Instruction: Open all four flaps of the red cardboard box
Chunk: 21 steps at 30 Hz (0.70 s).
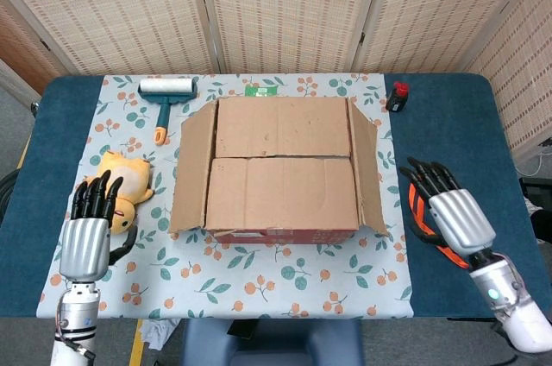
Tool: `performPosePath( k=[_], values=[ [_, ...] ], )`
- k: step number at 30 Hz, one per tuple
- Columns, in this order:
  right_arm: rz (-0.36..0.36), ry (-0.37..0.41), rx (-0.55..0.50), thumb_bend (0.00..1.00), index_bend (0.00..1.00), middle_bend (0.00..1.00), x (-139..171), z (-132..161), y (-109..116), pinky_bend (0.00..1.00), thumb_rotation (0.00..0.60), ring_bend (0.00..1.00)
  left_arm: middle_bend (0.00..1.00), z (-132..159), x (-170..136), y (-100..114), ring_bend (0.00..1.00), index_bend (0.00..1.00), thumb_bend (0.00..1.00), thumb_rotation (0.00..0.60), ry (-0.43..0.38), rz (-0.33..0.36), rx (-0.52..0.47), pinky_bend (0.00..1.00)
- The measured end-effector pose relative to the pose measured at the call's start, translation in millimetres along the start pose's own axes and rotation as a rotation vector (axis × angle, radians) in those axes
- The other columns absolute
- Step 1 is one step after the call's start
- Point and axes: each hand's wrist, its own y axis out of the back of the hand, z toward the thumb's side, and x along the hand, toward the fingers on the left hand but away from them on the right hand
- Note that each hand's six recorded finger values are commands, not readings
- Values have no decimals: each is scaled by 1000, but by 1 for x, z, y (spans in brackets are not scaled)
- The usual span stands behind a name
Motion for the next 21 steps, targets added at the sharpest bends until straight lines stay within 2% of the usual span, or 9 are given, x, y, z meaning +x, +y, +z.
performPosePath(
  k=[7, 15, 21],
  values=[
    [62, 35, 24, 416, 0, 0, -60, 26, -8, 0, 600, 0, 0, -33, 18, 5, 0, 0, 394, 600, 49, -69, -92, 0],
    [85, 57, 56, 416, 0, 0, -127, 52, -21, 0, 600, 0, 0, -58, 40, 20, 0, 0, 395, 600, 68, -58, -104, 0],
    [94, 59, 94, 415, 0, 0, -161, 65, -27, 0, 600, 0, 0, -65, 51, 24, 0, 0, 395, 600, 75, -58, -96, 0]
  ],
)
